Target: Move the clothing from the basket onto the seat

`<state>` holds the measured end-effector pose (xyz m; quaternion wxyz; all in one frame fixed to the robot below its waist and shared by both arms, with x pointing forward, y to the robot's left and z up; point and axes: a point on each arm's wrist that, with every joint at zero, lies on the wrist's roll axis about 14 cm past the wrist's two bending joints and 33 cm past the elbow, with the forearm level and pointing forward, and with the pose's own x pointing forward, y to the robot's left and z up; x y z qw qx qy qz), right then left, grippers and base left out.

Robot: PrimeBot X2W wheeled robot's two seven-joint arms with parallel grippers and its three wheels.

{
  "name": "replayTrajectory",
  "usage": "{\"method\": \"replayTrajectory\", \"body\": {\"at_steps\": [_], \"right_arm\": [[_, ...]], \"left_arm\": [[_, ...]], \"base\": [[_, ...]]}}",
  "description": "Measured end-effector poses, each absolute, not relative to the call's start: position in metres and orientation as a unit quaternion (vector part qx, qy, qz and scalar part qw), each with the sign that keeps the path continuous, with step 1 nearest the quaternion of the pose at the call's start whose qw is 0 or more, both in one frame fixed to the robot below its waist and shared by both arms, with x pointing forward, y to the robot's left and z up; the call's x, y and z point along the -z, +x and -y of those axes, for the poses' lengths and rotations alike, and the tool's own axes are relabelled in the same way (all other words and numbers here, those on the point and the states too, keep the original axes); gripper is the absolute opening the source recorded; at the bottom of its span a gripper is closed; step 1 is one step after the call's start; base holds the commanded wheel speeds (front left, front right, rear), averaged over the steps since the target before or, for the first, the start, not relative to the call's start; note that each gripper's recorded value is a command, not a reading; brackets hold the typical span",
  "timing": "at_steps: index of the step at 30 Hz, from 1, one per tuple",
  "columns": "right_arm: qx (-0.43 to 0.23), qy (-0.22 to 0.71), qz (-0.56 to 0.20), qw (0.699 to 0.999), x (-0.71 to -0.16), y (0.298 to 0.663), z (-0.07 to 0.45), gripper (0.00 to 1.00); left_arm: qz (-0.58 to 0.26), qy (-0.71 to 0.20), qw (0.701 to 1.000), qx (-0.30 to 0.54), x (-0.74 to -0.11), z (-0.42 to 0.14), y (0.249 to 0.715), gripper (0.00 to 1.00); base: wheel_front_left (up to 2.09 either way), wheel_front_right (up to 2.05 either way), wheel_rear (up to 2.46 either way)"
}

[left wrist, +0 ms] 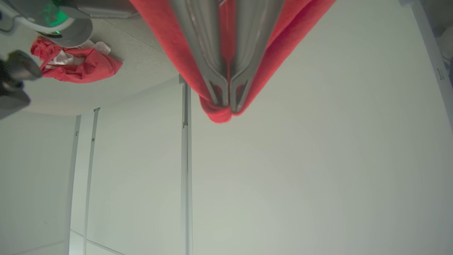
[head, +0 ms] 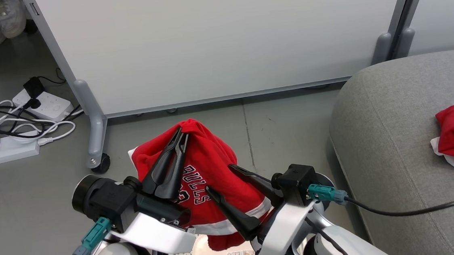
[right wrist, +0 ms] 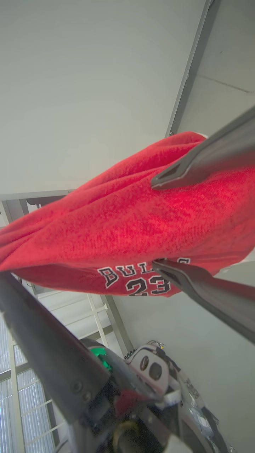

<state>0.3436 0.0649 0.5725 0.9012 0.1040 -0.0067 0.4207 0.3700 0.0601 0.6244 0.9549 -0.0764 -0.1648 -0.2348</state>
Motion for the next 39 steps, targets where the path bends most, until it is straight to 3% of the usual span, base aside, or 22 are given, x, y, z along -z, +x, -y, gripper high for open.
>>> {"method": "replayTrajectory", "body": {"at_steps": [1, 2, 3, 4, 10, 11, 12, 13, 22, 39], "right_arm": [[-0.426, 0.105, 0.004, 0.899, -0.571, 0.344, -0.068, 1.0], [-0.429, 0.107, 0.002, 0.897, -0.57, 0.345, -0.071, 0.88], [-0.432, 0.103, -0.001, 0.896, -0.568, 0.346, -0.072, 0.2], [-0.434, 0.103, -0.002, 0.895, -0.568, 0.347, -0.073, 0.0], [-0.437, 0.111, -0.002, 0.893, -0.567, 0.353, -0.076, 0.0], [-0.435, 0.114, 0.0, 0.893, -0.568, 0.355, -0.075, 0.0], [-0.432, 0.117, 0.003, 0.894, -0.569, 0.357, -0.074, 0.0], [-0.428, 0.124, 0.007, 0.895, -0.571, 0.359, -0.072, 0.0], [-0.357, 0.158, 0.041, 0.92, -0.582, 0.396, -0.034, 0.0], [-0.249, 0.107, 0.033, 0.962, -0.562, 0.433, 0.037, 0.0]], "left_arm": [[0.165, -0.076, 0.955, 0.234, -0.624, -0.061, 0.37, 0.0], [0.166, -0.077, 0.955, 0.234, -0.624, -0.061, 0.37, 0.0], [0.167, -0.077, 0.955, 0.234, -0.625, -0.061, 0.37, 0.0], [0.167, -0.077, 0.955, 0.234, -0.625, -0.061, 0.369, 0.0], [0.164, -0.073, 0.956, 0.234, -0.623, -0.061, 0.37, 0.0], [0.16, -0.07, 0.957, 0.233, -0.622, -0.061, 0.37, 0.09], [0.159, -0.069, 0.957, 0.233, -0.621, -0.061, 0.371, 0.64], [0.159, -0.07, 0.957, 0.231, -0.621, -0.061, 0.371, 1.0], [0.129, -0.074, 0.949, 0.278, -0.61, -0.035, 0.361, 1.0], [0.02, -0.045, 0.924, 0.38, -0.546, 0.008, 0.333, 1.0]], "base": [[0.0, 0.0, 0.0], [0.0, 0.0, 0.0], [0.0, 0.0, 0.0], [0.0, 0.0, 0.0], [0.0, 0.0, 0.0], [0.0, 0.0, 0.0], [0.0, 0.0, 0.0], [0.0, 0.0, 0.0], [0.0, 0.0, 0.0], [0.0, 0.0, 0.0]]}}
